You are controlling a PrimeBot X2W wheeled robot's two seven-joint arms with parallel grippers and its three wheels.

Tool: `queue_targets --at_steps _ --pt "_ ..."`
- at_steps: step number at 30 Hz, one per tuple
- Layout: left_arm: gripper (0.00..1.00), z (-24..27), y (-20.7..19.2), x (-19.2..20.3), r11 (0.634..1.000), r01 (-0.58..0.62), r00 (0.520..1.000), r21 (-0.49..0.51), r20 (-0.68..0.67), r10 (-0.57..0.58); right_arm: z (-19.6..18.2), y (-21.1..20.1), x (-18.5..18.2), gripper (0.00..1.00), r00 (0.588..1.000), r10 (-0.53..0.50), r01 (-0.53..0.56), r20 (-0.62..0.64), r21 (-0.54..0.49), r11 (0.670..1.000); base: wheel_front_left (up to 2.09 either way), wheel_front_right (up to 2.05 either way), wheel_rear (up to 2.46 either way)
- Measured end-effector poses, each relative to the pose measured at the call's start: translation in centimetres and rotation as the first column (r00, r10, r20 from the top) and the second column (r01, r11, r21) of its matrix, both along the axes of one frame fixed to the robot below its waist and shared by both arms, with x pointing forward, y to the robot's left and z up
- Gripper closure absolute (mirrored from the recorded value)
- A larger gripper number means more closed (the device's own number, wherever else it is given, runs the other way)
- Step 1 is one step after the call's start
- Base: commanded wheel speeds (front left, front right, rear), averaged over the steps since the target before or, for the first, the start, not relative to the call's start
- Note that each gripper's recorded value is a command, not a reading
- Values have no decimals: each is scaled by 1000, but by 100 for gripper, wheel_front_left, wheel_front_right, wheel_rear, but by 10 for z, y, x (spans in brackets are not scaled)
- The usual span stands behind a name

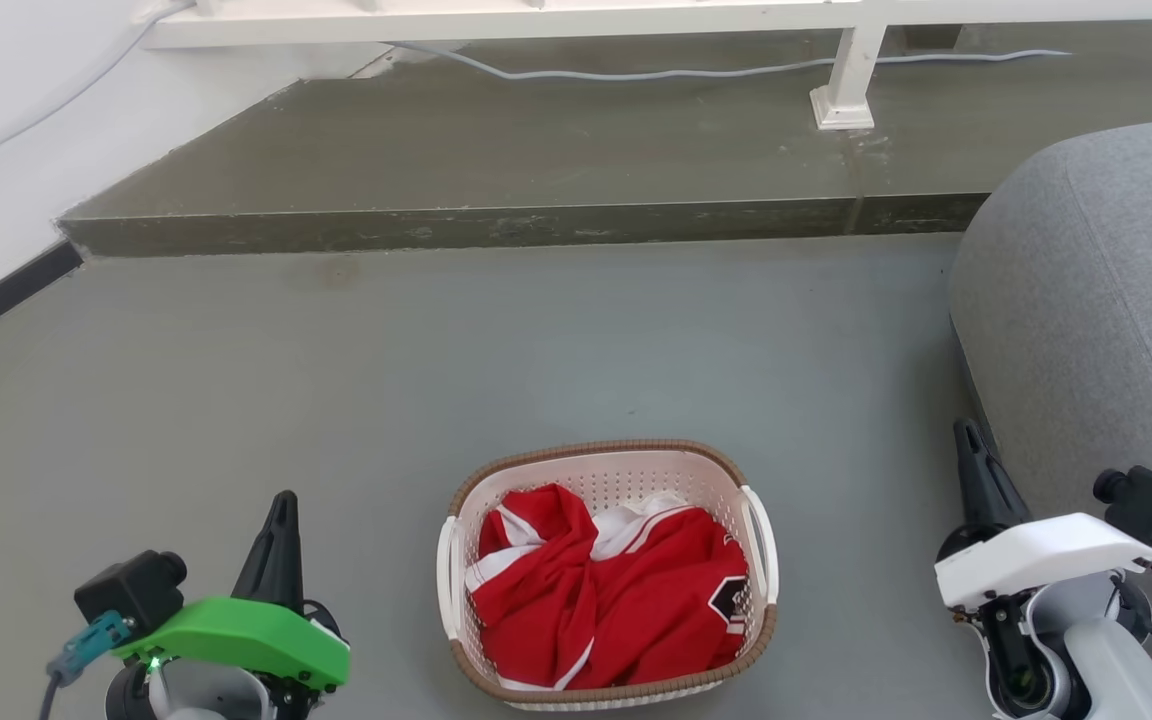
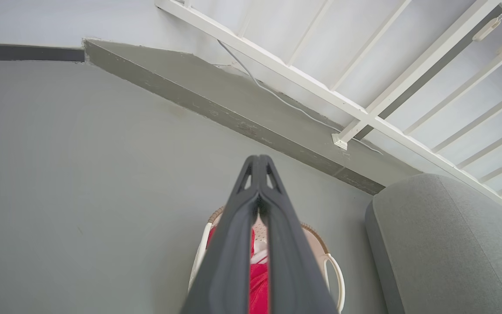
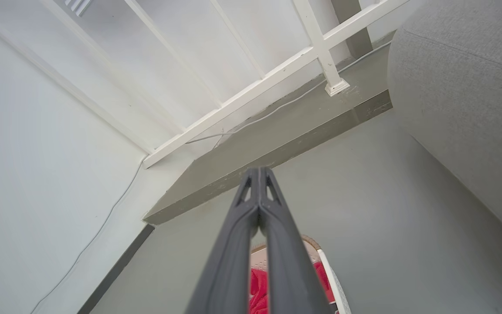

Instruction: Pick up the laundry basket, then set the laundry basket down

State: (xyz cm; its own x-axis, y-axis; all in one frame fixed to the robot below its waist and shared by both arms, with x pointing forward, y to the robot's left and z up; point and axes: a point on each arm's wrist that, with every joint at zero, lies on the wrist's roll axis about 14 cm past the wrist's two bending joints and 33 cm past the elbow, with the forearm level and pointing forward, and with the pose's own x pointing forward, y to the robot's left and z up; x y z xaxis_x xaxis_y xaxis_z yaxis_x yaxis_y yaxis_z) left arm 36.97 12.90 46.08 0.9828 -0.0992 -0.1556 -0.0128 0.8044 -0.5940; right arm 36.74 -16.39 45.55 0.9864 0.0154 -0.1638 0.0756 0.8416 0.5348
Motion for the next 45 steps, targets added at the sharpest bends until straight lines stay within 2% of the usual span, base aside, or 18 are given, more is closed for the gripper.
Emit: queue_targets --at_steps 9,21,35,45 --pt "100 -1 8 0 994 -27 999 -109 -28 24 -1 -6 0 100 999 -30 33 -23 124 992 0 0 0" --pt "100 -1 17 1 963 -68 997 -261 -60 54 -1 -14 0 100 997 -64 75 -45 283 956 0 0 0" --pt "100 -2 29 0 896 -121 991 -427 -99 87 1 -22 0 100 994 -93 110 -59 461 881 0 0 0" --pt "100 2 36 0 830 -141 990 -540 -100 103 6 -26 2 100 992 -112 124 -57 585 802 0 0 0"
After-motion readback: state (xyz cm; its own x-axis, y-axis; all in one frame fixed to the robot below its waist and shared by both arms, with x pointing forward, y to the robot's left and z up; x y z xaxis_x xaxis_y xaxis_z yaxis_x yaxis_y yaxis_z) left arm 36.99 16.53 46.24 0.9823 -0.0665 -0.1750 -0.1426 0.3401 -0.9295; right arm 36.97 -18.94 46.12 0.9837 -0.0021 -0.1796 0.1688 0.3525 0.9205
